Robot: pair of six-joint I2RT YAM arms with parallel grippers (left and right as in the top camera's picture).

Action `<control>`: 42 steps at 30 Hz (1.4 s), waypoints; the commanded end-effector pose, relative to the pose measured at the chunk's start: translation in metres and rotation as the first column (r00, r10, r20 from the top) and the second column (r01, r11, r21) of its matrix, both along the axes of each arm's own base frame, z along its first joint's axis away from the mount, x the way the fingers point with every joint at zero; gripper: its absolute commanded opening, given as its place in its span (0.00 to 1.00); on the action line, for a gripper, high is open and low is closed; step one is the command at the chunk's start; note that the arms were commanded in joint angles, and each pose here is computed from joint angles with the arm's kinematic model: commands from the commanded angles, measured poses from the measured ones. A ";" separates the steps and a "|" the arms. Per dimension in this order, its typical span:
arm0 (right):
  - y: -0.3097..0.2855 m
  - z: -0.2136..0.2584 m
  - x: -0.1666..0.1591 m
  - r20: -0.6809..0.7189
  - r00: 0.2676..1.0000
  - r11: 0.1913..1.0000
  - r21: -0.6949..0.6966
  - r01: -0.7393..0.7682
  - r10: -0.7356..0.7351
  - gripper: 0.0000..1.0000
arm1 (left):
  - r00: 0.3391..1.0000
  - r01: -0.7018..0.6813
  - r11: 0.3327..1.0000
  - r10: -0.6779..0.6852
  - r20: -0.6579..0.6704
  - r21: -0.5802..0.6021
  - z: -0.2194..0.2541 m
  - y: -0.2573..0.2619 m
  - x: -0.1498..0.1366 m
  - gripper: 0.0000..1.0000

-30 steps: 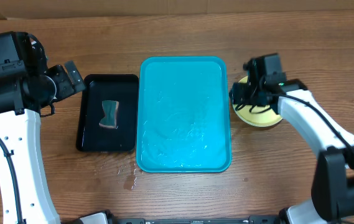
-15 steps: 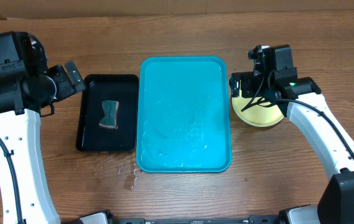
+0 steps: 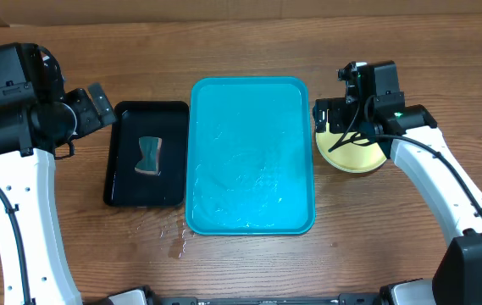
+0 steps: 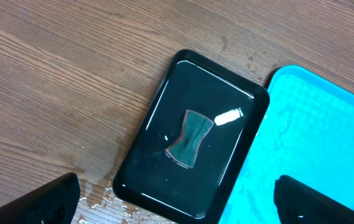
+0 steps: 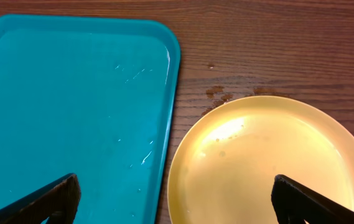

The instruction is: Clean dirty plates on tray and stack at the side

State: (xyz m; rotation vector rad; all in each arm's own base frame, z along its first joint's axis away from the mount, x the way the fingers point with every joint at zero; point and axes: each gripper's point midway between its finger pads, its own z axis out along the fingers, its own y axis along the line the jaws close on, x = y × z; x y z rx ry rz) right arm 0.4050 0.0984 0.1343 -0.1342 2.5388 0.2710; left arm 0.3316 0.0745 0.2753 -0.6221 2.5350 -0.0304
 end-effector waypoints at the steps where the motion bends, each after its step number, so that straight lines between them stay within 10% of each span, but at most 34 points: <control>1: -0.001 0.007 0.004 0.021 1.000 1.000 -0.006 0.003 -0.003 1.00 | 1.000 -0.007 1.000 0.007 0.016 -0.009 0.005 -0.001 0.002 1.00; 27: -0.001 0.012 0.003 0.034 0.999 1.000 -0.004 0.002 -0.002 1.00 | 1.000 -0.007 1.000 0.007 0.016 -0.009 0.005 -0.001 0.002 1.00; 42: -0.006 0.125 -0.023 0.315 0.949 0.999 0.052 -0.004 -0.012 1.00 | 1.000 -0.007 1.000 0.007 0.016 -0.009 0.005 -0.001 0.002 1.00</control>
